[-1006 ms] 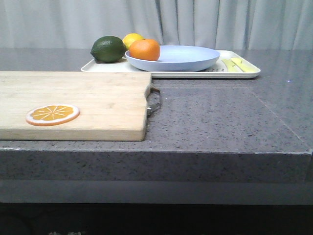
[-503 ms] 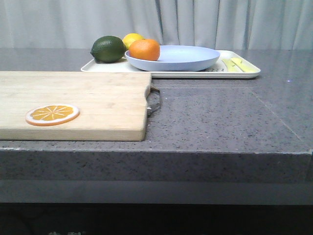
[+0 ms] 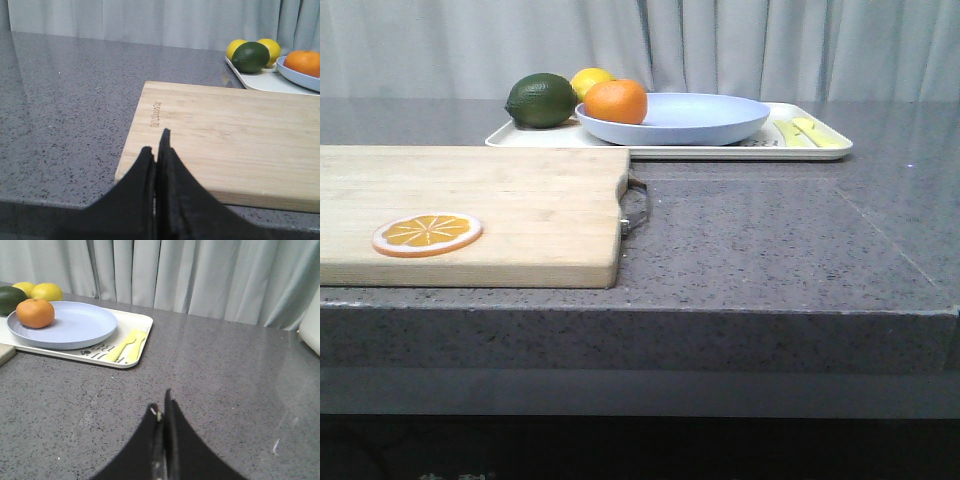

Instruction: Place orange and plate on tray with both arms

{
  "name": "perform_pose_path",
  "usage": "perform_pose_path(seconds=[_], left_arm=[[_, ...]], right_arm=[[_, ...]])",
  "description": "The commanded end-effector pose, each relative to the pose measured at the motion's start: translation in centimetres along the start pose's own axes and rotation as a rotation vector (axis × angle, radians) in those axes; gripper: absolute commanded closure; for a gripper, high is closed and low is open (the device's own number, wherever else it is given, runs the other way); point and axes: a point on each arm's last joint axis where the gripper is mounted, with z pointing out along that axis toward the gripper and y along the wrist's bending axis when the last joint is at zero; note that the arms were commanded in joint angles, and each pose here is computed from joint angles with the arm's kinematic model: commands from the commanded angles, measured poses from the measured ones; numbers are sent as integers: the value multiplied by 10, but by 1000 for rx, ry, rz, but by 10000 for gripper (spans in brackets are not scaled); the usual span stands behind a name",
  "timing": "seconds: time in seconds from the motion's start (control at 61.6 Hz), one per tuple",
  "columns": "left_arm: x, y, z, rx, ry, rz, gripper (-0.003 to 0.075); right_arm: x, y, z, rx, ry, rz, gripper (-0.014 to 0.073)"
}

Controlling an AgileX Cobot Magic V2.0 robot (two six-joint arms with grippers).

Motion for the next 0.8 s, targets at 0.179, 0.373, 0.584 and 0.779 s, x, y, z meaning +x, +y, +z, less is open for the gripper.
perform_pose_path(seconds=[0.179, 0.373, 0.584, 0.779], left_arm=[[-7, 0, -2, 2, -98, -18, 738], [-7, 0, -2, 2, -98, -18, 738], [-7, 0, -2, 2, -98, -18, 738], [-7, 0, -2, 2, -97, -18, 738]], right_arm=[[15, 1, 11, 14, -123, -18, 707], [76, 6, 17, 9, -107, -2, 707], [106, 8, 15, 4, -69, 12, 707], [105, 8, 13, 5, -88, 13, 707]])
